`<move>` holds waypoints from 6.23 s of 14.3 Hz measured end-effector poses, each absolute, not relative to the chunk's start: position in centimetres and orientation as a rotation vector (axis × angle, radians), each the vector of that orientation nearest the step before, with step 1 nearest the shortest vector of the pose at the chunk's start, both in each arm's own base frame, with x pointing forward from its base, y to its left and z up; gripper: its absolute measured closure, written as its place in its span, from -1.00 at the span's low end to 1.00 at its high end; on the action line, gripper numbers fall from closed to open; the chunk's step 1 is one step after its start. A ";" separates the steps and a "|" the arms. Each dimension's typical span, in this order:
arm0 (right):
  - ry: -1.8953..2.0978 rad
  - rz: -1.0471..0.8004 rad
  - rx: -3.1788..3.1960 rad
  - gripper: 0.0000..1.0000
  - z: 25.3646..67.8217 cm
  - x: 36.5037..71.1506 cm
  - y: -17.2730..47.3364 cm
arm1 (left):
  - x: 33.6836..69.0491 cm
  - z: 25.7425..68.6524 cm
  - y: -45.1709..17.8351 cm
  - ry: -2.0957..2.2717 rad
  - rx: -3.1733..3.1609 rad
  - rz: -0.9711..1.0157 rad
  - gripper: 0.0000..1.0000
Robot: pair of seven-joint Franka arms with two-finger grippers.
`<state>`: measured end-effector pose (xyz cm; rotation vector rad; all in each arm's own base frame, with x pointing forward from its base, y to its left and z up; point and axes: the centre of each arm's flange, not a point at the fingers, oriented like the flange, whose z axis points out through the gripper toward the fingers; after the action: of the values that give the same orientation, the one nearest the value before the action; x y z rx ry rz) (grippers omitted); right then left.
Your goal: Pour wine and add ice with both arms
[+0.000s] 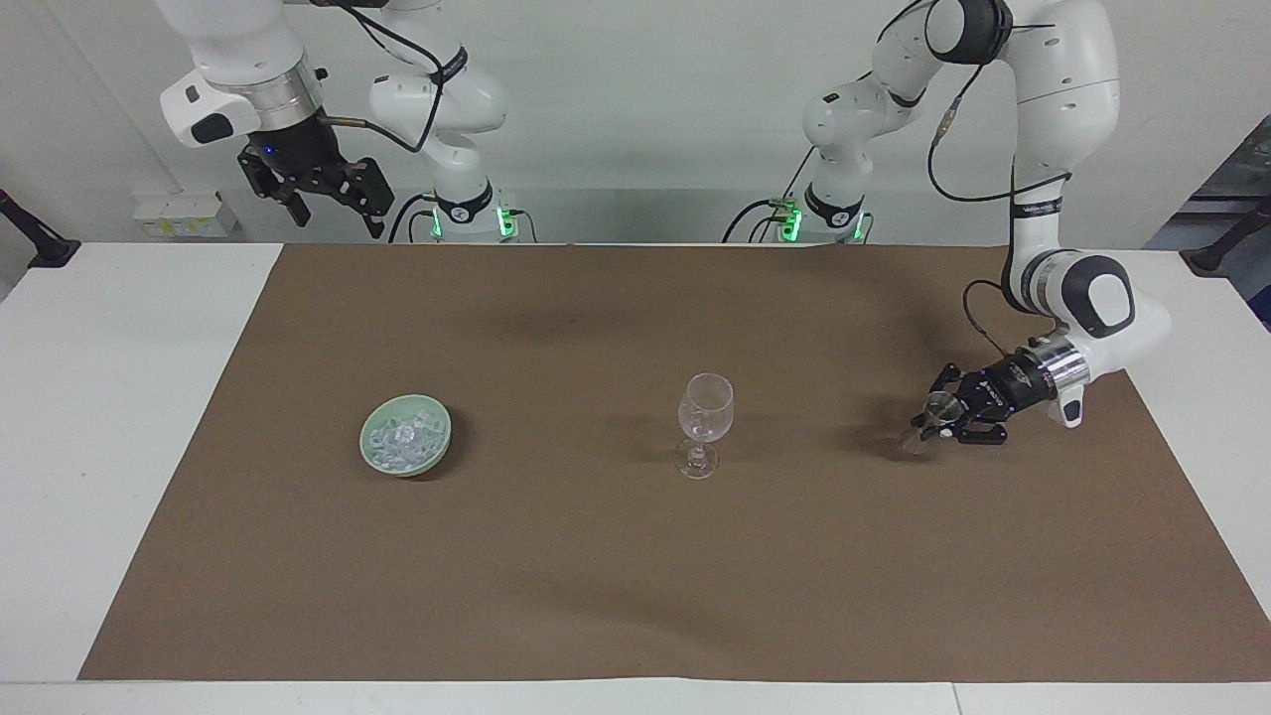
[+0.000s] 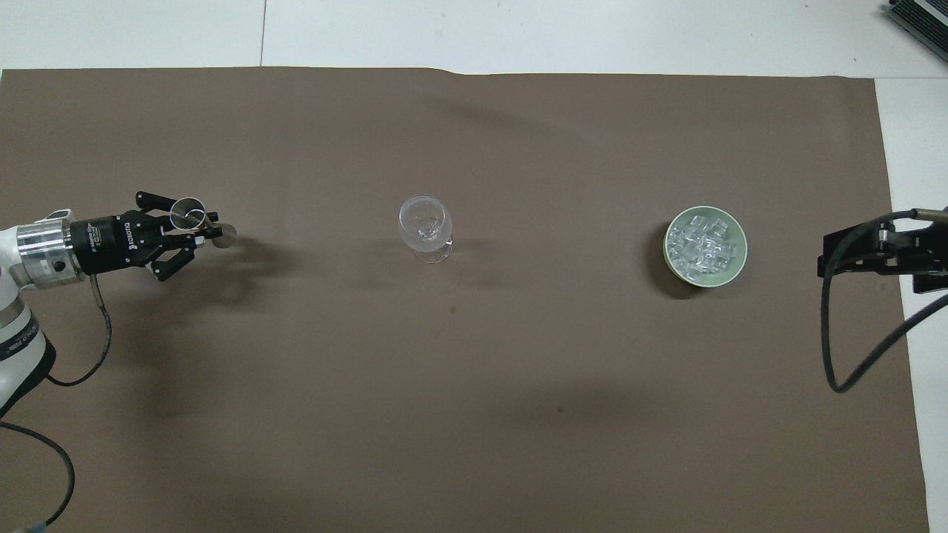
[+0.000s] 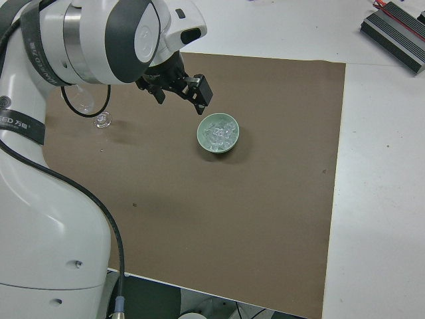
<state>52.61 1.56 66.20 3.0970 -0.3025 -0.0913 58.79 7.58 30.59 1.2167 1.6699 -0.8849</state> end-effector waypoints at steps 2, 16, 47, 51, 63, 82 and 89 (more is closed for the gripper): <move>-0.303 -0.091 3.097 -1.00 66.2 52.6 1.6 | 59.2 32.5 6.3 1.692 1.232 -0.906 0.55; -0.303 -0.091 3.097 -1.00 66.2 52.6 1.6 | 60.6 40.2 -4.8 1.809 1.276 -0.987 0.55; -0.303 -0.091 3.097 -1.00 66.2 52.6 1.6 | 60.6 47.8 -23.8 2.026 1.672 -0.519 0.55; -0.303 -0.091 3.097 -1.00 66.2 52.6 1.6 | 60.4 47.6 -24.1 2.032 1.737 -0.449 0.55; -0.303 -0.091 3.097 -1.00 66.2 52.6 1.6 | 58.9 47.2 -27.2 2.013 1.931 -0.282 0.55; -0.303 -0.091 3.097 -1.00 66.2 52.6 1.6 | 57.6 48.1 -29.2 1.958 2.144 -0.156 0.55; -0.303 -0.091 3.097 -1.00 66.2 52.6 1.6 | 57.3 48.6 -29.9 1.933 2.186 -0.106 0.55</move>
<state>52.61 1.56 66.20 3.0970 -0.3026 -0.0913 57.32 -29.92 48.61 2.1861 1.9326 -0.1062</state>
